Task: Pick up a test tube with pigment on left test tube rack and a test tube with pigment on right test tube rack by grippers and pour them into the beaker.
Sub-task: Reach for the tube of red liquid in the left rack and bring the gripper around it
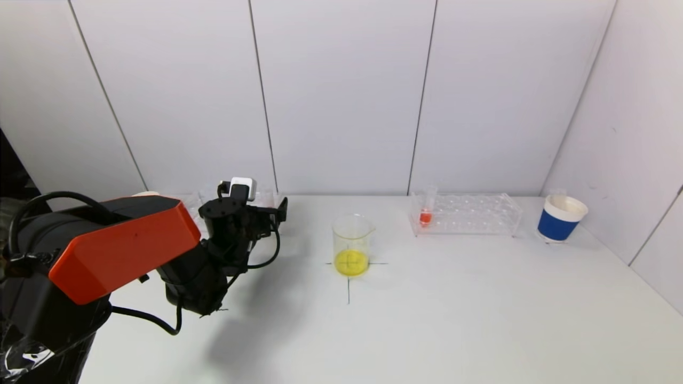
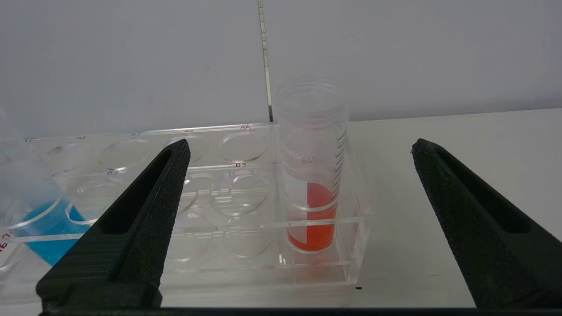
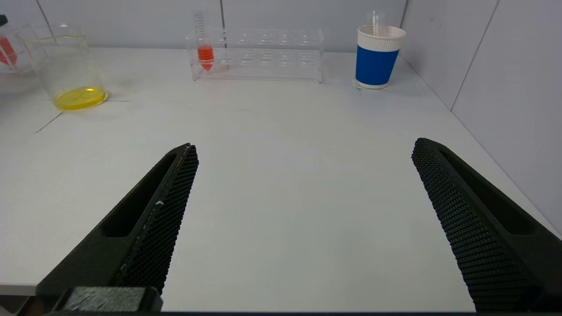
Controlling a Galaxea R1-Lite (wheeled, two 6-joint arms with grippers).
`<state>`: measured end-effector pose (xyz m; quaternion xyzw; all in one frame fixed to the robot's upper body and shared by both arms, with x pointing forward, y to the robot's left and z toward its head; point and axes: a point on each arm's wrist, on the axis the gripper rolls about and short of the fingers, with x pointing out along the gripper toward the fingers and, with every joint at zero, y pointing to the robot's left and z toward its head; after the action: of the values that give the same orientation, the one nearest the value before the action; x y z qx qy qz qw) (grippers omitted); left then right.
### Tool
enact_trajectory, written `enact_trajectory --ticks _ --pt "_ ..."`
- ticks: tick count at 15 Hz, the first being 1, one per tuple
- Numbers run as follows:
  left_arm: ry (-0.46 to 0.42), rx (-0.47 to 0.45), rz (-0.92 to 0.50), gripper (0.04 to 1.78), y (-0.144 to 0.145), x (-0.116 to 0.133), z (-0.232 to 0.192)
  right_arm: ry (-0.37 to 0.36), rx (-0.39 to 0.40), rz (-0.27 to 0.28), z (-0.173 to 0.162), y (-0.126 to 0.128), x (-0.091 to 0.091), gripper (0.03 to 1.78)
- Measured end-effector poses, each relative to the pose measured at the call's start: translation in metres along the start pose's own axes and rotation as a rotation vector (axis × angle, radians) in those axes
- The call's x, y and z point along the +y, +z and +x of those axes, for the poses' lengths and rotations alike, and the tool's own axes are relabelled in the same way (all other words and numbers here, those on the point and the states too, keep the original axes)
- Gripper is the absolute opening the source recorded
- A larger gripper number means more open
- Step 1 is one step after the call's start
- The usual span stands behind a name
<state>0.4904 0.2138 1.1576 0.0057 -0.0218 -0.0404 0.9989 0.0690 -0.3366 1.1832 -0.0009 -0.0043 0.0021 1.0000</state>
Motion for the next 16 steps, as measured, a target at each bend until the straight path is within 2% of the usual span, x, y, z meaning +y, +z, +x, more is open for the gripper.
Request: enact_trajectory --ticks 16 --pt "-0.003 -0.033 0.013 1.76 0.001 -0.004 0.012 0.0 0.0 0.0 0.0 0.0 0.0 1.77"
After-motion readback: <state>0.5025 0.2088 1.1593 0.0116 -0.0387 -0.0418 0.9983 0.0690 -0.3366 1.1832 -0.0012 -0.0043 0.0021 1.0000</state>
